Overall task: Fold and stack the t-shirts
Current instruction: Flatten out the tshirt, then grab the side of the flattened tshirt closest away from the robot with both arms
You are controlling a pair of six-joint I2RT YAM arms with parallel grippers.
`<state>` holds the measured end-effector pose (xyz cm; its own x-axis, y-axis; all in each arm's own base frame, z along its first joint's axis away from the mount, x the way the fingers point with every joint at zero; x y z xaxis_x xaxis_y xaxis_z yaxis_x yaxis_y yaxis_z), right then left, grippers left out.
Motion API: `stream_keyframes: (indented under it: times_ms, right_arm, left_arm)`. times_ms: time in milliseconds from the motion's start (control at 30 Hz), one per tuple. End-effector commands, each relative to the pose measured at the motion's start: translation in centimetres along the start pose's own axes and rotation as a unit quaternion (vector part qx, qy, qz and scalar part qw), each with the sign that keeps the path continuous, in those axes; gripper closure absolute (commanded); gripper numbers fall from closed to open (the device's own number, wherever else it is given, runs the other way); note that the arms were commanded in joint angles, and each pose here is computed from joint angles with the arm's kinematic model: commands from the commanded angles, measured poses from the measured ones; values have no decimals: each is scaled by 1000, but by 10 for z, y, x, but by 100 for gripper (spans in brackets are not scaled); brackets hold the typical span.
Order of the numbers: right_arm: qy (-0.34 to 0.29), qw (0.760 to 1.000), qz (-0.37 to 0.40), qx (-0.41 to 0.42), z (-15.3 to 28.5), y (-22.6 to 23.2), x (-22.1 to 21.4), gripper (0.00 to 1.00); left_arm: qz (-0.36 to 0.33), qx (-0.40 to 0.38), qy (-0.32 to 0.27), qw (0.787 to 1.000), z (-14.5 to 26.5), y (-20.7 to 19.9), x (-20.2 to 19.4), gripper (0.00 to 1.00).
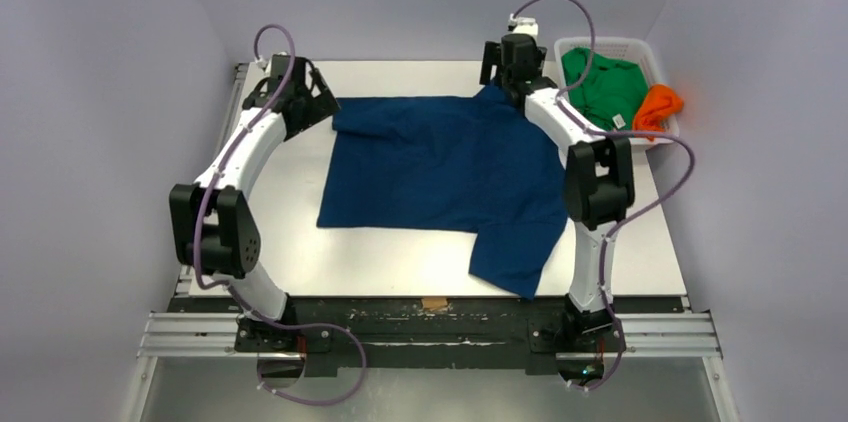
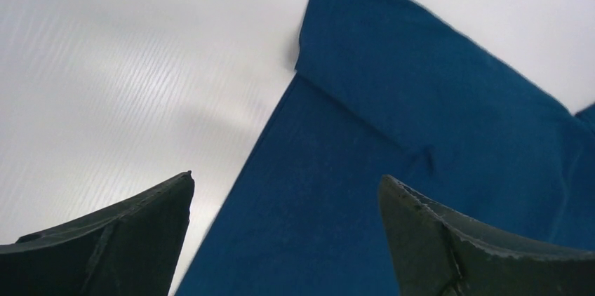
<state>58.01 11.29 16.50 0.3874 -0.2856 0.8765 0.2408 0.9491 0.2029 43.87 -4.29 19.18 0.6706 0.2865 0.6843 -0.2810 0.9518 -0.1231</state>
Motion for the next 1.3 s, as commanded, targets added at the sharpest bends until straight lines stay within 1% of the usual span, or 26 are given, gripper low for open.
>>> stream_keyframes:
  times_ms: [0, 100, 200, 300, 467, 567, 600, 733, 800, 867, 900, 1000, 1067, 1100, 1167, 1233, 1267]
  right_arm:
    - [-23, 993, -94, 75, 77, 14, 46, 10]
    - [20, 991, -108, 79, 97, 2, 16, 10]
    - [43, 989, -121, 70, 114, -11, -5, 9]
    - [48, 989, -127, 65, 128, -22, -16, 9]
    - [55, 988, -134, 48, 141, -36, -29, 9]
    - [63, 988, -136, 43, 146, -41, -37, 9]
    - [66, 987, -140, 39, 148, -43, -40, 9]
    - [73, 987, -143, 22, 150, -52, -51, 9]
    - [87, 987, -138, 5, 150, -57, -56, 10]
    - [110, 985, -134, -20, 152, -62, -64, 10]
    - [121, 983, -132, -35, 153, -66, -67, 10]
    - [155, 978, -108, -88, 160, -80, -74, 10]
    - [167, 974, -94, -118, 167, -88, -72, 10]
    - [173, 973, -90, -126, 170, -91, -72, 10]
    - [183, 971, -88, -129, 177, -94, -76, 10]
    - [194, 968, -97, -127, 186, -97, -84, 10]
    - [198, 967, -104, -119, 190, -97, -88, 10]
  left_arm:
    - [21, -6, 14, 1000, 26, 12, -36, 0]
    - [28, 6, 33, 999, 43, 28, -72, 0]
    - [26, 4, 49, 998, 58, 38, -100, 0]
    - [32, 12, 82, 996, 61, 49, -135, 0]
    - [52, 7, 119, 992, 55, 55, -176, 6]
    - [65, 1, 139, 988, 46, 54, -192, 13]
    - [70, 8, 143, 987, 43, 55, -196, 17]
    - [89, 27, 158, 983, 28, 57, -205, 26]
    - [94, 40, 175, 979, 23, 58, -210, 34]
    - [96, 49, 187, 976, 25, 57, -210, 42]
    - [98, 50, 193, 975, 27, 57, -211, 44]
    - [103, 44, 232, 966, 35, 52, -219, 47]
    - [98, 53, 258, 960, 41, 53, -227, 48]
    - [97, 55, 267, 957, 42, 52, -231, 50]
    - [97, 60, 279, 953, 41, 51, -238, 56]
    - [94, 68, 272, 955, 40, 51, -237, 65]
    - [94, 71, 268, 956, 39, 52, -236, 67]
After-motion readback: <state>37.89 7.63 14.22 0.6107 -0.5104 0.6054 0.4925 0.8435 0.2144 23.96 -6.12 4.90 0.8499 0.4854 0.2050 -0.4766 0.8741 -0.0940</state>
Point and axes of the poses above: each gripper's point midway between its finger pads, its own z axis back along the fingers, its own y axis along the line the jaws close on, x = y × z, the point moved 3 cm from there along z, back along the fingers, and after that the axes turned 13 degrees about -z, right-handed, at the moved point
